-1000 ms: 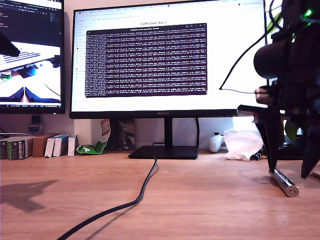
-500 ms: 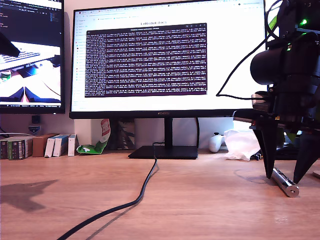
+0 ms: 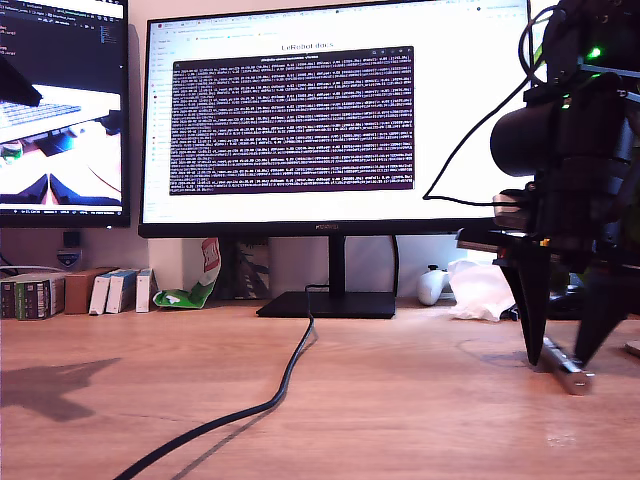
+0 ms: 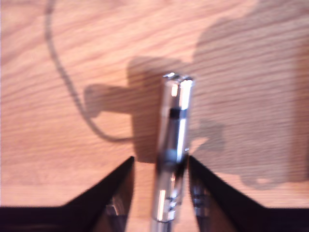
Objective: Pick the metallic laser pointer with your right arm, pass it to your left arm, then place it down to the left side of the table
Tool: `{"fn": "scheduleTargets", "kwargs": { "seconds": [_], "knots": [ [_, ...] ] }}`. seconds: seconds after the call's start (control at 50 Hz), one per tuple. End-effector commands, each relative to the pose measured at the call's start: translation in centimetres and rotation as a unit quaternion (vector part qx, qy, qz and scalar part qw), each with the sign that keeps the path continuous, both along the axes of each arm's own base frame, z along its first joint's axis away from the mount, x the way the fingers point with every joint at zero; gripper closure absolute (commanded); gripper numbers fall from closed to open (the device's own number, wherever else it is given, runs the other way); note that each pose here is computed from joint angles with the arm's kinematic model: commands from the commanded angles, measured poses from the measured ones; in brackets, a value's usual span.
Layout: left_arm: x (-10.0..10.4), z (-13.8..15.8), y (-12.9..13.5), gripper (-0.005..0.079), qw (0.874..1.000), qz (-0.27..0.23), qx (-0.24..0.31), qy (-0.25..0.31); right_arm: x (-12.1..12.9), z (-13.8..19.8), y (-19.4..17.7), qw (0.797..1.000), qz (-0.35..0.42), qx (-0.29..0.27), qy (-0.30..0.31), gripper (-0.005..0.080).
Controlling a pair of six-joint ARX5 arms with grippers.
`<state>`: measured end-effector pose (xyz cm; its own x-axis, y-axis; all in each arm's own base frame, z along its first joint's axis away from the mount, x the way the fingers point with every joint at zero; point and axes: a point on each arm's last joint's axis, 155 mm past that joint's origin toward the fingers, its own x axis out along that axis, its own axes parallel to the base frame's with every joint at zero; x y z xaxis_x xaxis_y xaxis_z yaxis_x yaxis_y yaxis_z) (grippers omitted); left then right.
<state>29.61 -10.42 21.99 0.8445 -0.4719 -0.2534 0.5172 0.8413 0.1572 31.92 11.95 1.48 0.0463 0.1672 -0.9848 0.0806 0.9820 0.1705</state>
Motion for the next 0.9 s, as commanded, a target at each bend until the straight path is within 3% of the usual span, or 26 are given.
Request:
{"fn": "scheduleTargets", "kwargs": {
  "seconds": [0.0, 0.4, 0.58, 0.72, 0.88],
  "knots": [
    [0.1, 0.7, -0.1, 0.0751, 1.000, -0.003, 0.000, -0.009, -0.3, -1.1, 0.4, 1.000, 0.022, -0.002, 0.007, 0.0758],
    [-0.3, 0.5, -0.8, 0.0750, 1.000, -0.023, -0.005, -0.004, 1.2, 0.9, 2.0, 0.996, 0.082, 0.008, -0.025, 0.0764],
    [-1.4, 0.6, -2.6, 0.0588, 0.996, -0.075, -0.035, 0.012, 3.6, 5.4, 5.3, 0.986, 0.134, 0.051, -0.088, 0.0764],
    [-2.5, 0.5, -4.5, 0.0575, 0.987, -0.128, -0.084, 0.046, 5.5, 10.5, 9.7, 0.959, 0.203, 0.106, -0.167, 0.0764],
    [-3.8, 1.0, -7.0, 0.0575, 0.958, -0.199, -0.175, 0.113, 6.5, 16.3, 15.4, 0.915, 0.264, 0.180, -0.248, 0.0764]
  ]
}}
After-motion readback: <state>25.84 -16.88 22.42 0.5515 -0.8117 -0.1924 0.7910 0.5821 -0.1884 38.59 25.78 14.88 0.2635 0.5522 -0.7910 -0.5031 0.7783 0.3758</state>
